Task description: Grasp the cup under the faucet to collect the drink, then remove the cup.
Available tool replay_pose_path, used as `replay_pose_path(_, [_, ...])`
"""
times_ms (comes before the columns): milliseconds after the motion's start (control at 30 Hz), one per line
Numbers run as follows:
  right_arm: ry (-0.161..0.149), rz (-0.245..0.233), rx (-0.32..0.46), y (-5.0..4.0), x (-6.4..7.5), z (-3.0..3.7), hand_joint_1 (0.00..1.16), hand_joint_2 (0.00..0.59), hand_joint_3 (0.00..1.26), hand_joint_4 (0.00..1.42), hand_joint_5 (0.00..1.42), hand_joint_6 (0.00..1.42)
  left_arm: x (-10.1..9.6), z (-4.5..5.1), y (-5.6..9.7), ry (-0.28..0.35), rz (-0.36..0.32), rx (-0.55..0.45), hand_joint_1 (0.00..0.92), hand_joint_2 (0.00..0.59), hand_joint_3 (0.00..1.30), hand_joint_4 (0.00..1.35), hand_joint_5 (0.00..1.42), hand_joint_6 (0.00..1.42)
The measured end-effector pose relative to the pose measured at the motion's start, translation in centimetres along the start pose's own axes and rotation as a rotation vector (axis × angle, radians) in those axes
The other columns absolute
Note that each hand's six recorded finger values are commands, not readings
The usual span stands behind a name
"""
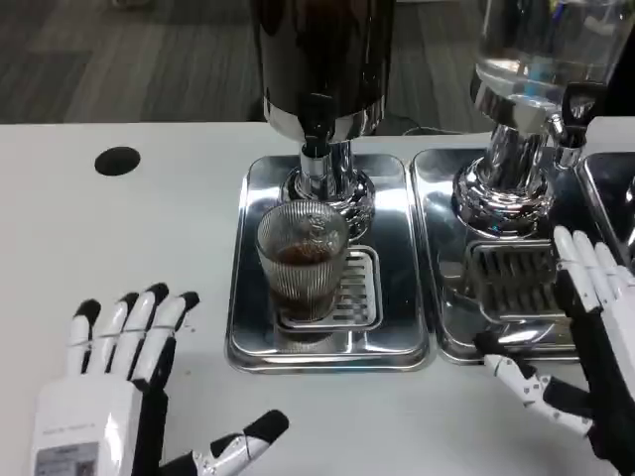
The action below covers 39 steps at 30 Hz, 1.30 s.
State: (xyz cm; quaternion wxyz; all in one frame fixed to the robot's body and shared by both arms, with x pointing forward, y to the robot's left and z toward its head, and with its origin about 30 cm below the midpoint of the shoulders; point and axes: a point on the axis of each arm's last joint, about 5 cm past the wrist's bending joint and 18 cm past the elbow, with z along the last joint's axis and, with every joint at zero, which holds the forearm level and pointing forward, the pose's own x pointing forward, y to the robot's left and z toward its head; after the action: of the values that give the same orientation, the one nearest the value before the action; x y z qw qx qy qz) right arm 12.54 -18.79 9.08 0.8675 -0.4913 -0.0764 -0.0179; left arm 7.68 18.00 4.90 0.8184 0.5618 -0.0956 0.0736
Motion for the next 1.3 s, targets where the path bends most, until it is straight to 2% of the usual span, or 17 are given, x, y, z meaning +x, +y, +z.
replay_pose_path(100, [-0.022, 0.019, 0.022, -0.33, 0.8, 0.49, 0.47, 0.19, 0.0, 0.0, 0.0, 0.03, -0.2, -0.39, -0.5, 0.014, -0.017, 0.008, 0.0, 0.07, 0.27, 0.0, 0.1, 0.01])
replay_pose_path(233, [-0.092, 0.049, 0.067, -0.33, 3.3, 2.41, 0.51, 0.179, 0.0, 0.0, 0.0, 0.02, -0.4, -0.64, -1.0, 0.037, -0.015, -0.004, 0.0, 0.077, 0.28, 0.0, 0.1, 0.01])
replay_pose_path(333, [-0.112, 0.083, 0.125, -0.15, 4.9, 3.36, 0.54, 0.177, 0.0, 0.0, 0.0, 0.02, -0.6, -0.67, -1.2, 0.043, -0.024, -0.008, 0.0, 0.077, 0.29, 0.0, 0.1, 0.01])
replay_pose_path(400, [-0.113, 0.122, 0.136, 0.25, 5.8, 3.64, 0.54, 0.177, 0.0, 0.0, 0.0, 0.02, -0.7, -0.79, -1.3, 0.057, -0.022, -0.015, 0.0, 0.077, 0.3, 0.0, 0.09, 0.01])
replay_pose_path(433, [-0.112, 0.155, 0.132, 0.55, 6.3, 3.75, 0.55, 0.177, 0.0, 0.0, 0.0, 0.02, -0.7, -0.91, -1.3, 0.07, -0.019, -0.022, 0.0, 0.077, 0.3, 0.0, 0.09, 0.01])
replay_pose_path(500, [-0.114, 0.182, 0.135, 0.86, 6.7, 3.93, 0.55, 0.177, 0.0, 0.0, 0.0, 0.02, -0.7, -1.22, -1.2, 0.08, -0.015, -0.013, 0.0, 0.078, 0.3, 0.0, 0.09, 0.01])
replay_pose_path(733, [-0.095, 0.308, 0.283, 2.21, 8.2, 4.53, 0.55, 0.17, 0.0, 0.0, 0.0, 0.0, -0.7, -1.52, -1.0, 0.079, -0.015, -0.003, 0.0, 0.083, 0.34, 0.0, 0.09, 0.01])
replay_pose_path(900, [-0.086, 0.35, 0.348, 2.56, 9.1, 4.61, 0.55, 0.169, 0.0, 0.0, 0.0, 0.0, -0.8, -1.62, -1.1, 0.101, -0.015, -0.025, 0.0, 0.093, 0.42, 0.0, 0.09, 0.01])
replay_pose_path(1167, [-0.049, 0.385, 0.372, 3.57, 9.9, 4.4, 0.56, 0.163, 0.0, 0.0, 0.0, 0.0, -1.0, -1.75, -1.0, 0.115, -0.01, -0.025, 0.0, 0.098, 0.42, 0.0, 0.1, 0.01])
replay_pose_path(1300, [-0.057, 0.388, 0.377, 3.96, 10.0, 4.68, 0.56, 0.162, 0.0, 0.0, 0.0, 0.0, -1.1, -1.83, -1.0, 0.122, -0.01, -0.024, 0.0, 0.098, 0.42, 0.0, 0.1, 0.01])
